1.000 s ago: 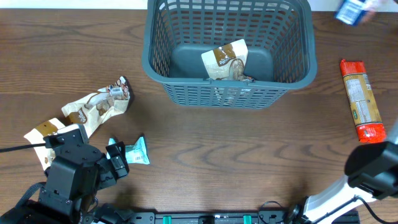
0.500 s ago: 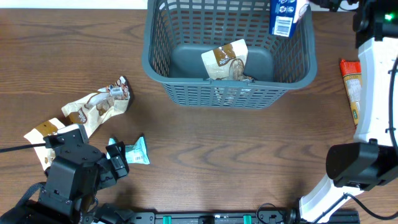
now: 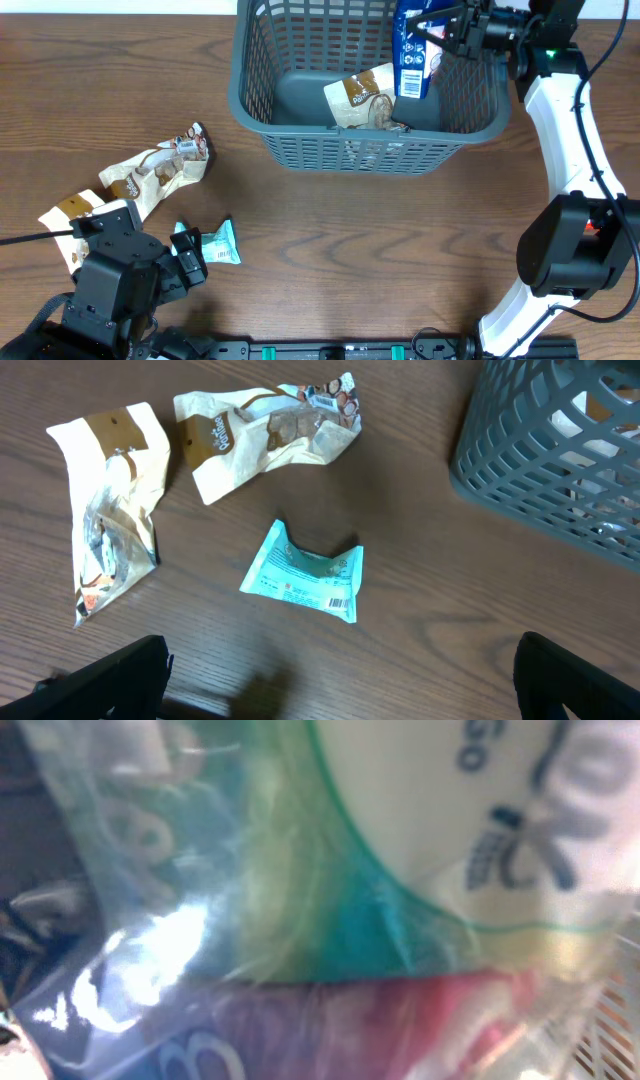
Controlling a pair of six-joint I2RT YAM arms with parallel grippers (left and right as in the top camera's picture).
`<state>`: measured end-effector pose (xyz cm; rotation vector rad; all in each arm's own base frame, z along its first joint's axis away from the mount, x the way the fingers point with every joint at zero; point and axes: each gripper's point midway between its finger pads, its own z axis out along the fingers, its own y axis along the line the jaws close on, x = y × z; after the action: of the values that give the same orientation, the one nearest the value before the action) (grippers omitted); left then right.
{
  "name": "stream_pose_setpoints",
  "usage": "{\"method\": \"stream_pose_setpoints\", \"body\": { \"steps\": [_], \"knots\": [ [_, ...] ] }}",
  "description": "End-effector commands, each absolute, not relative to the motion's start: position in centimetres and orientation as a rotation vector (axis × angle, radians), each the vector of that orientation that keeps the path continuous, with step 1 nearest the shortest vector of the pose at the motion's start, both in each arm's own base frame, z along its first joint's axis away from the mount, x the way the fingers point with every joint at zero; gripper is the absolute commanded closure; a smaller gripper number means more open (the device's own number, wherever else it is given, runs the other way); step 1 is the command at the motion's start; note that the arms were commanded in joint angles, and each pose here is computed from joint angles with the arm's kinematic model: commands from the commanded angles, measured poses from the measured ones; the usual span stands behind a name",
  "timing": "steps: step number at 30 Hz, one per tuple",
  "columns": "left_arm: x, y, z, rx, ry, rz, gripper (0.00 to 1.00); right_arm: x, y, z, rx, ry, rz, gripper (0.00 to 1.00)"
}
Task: Pack container
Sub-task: 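Lower the tissue box into the basket with the right gripper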
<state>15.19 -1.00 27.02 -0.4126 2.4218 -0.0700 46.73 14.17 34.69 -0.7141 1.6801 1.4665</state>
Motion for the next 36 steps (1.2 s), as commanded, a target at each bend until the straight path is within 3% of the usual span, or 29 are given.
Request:
{"method": "stream_pose_setpoints", "body": {
  "steps": [1, 12, 23, 28, 36],
  "knots": [
    [15.2, -0.7, 27.2, -0.403, 2.419, -0.045, 0.01, 46.9, 14.2, 36.1, -0.741, 1.639, 1.387, 0.99],
    [15.2, -0.7, 27.2, -0.403, 2.419, -0.045, 0.01, 48.0, 13.7, 34.3, -0.648, 1.725, 1.334, 0.98],
    [15.2, -0.7, 27.2, -0.403, 2.419, -0.045, 0.01, 50.3, 10.7, 26.0, -0.388, 2.136, 0.881, 0.99],
    [15.2, -0.7, 27.2, -0.403, 2.419, -0.045, 0.01, 50.2, 9.6, 27.2, -0.411, 2.181, 0.633, 0.98],
    [15.2, -0.7, 27.2, -0.403, 2.419, -0.046, 0.01, 49.9, 9.3, 30.3, -0.408, 2.201, 0.485, 0.98]
  ]
}}
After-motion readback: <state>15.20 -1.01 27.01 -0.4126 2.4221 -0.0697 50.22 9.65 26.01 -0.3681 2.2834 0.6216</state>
